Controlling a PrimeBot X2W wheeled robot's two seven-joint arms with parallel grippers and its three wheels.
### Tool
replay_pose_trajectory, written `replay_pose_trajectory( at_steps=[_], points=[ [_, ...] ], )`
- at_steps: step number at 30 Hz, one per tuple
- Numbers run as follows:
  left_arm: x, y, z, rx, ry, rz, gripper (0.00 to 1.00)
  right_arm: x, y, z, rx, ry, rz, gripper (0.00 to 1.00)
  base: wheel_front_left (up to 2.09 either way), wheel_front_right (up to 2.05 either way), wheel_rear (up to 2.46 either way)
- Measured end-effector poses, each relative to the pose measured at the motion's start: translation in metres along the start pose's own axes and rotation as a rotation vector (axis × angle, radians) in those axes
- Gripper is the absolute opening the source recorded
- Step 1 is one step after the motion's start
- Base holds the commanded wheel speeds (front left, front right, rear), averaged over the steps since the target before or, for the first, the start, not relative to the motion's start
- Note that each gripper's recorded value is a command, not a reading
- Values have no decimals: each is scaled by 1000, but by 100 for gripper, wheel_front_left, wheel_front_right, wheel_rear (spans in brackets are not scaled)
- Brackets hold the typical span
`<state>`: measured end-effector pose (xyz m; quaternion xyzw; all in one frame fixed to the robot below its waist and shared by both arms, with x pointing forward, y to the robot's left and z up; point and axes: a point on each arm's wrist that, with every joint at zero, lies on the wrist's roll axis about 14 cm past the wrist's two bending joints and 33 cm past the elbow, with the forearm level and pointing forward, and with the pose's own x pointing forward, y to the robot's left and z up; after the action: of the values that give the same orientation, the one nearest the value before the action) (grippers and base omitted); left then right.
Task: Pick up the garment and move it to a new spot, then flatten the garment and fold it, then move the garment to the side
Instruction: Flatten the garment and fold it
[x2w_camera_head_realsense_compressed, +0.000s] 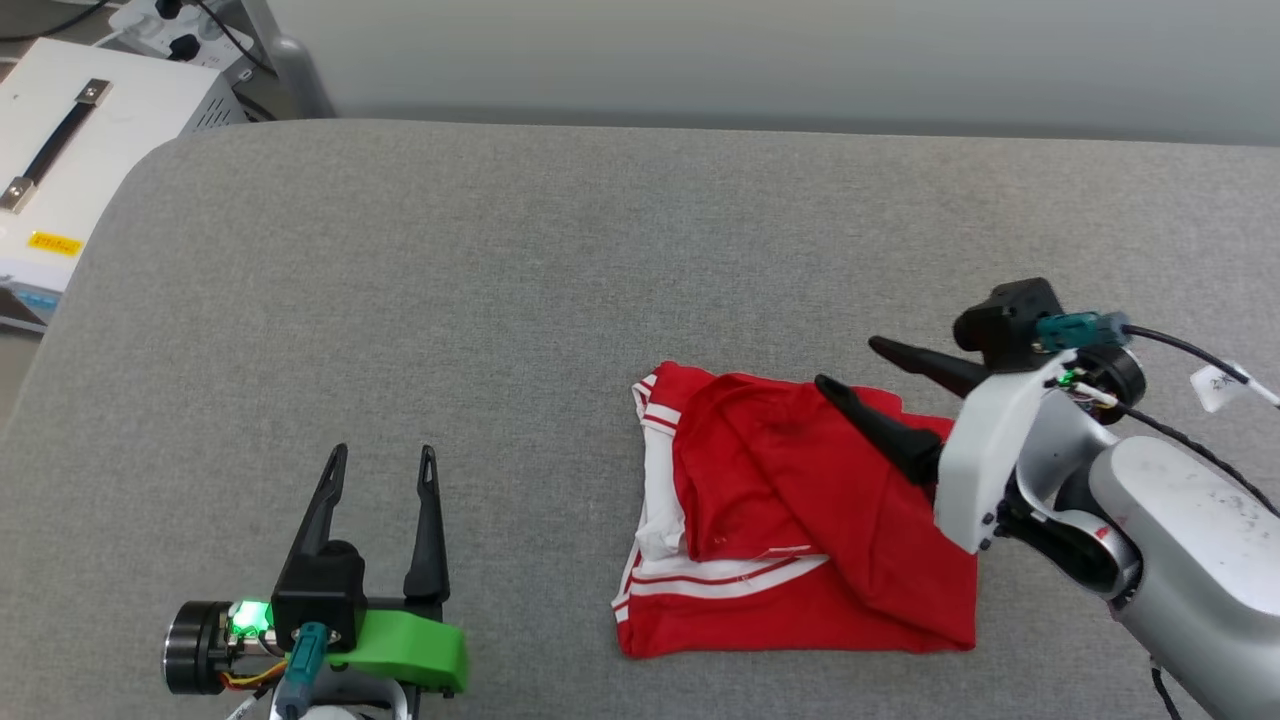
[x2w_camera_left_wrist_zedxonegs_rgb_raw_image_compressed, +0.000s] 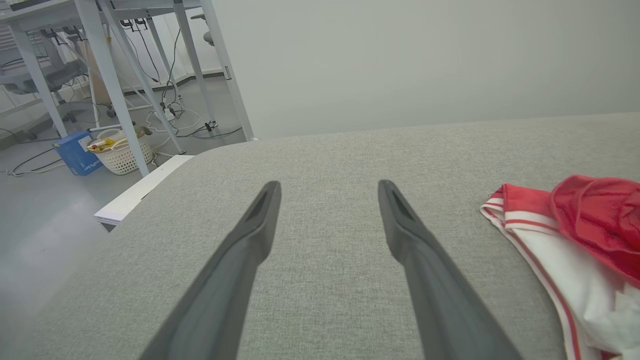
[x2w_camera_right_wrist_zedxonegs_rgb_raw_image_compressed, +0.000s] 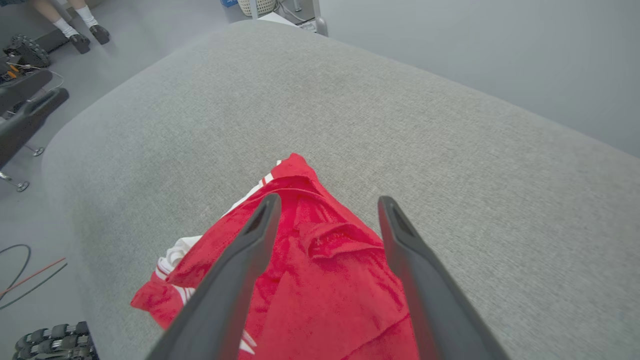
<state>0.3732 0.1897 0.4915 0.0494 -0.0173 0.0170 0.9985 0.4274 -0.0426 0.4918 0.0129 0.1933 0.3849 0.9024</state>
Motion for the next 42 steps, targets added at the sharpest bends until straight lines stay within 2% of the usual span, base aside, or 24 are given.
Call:
replay_pose_trajectory(
  at_steps=[8,12,16,19,29,42],
  points=[
    [-1,-11,10,-3,-30,-39,100,-62,-51,45,-94,-346,-246,100,0,0,0],
    [-4,-13,12,1,-38,-50,100,-93,-69,49,-137,-466,-382,100,0,0,0],
    [-6,-15,17,5,-53,-58,100,-115,-70,42,-144,-534,-479,100,0,0,0],
    [-9,-15,19,7,-58,-63,100,-127,-65,38,-168,-556,-527,100,0,0,0],
    [-21,-20,30,5,-92,-81,100,-156,-38,20,-106,-624,-648,100,0,0,0],
    [-23,-22,31,3,-93,-85,100,-163,-29,-2,-53,-598,-694,100,0,0,0]
  ],
)
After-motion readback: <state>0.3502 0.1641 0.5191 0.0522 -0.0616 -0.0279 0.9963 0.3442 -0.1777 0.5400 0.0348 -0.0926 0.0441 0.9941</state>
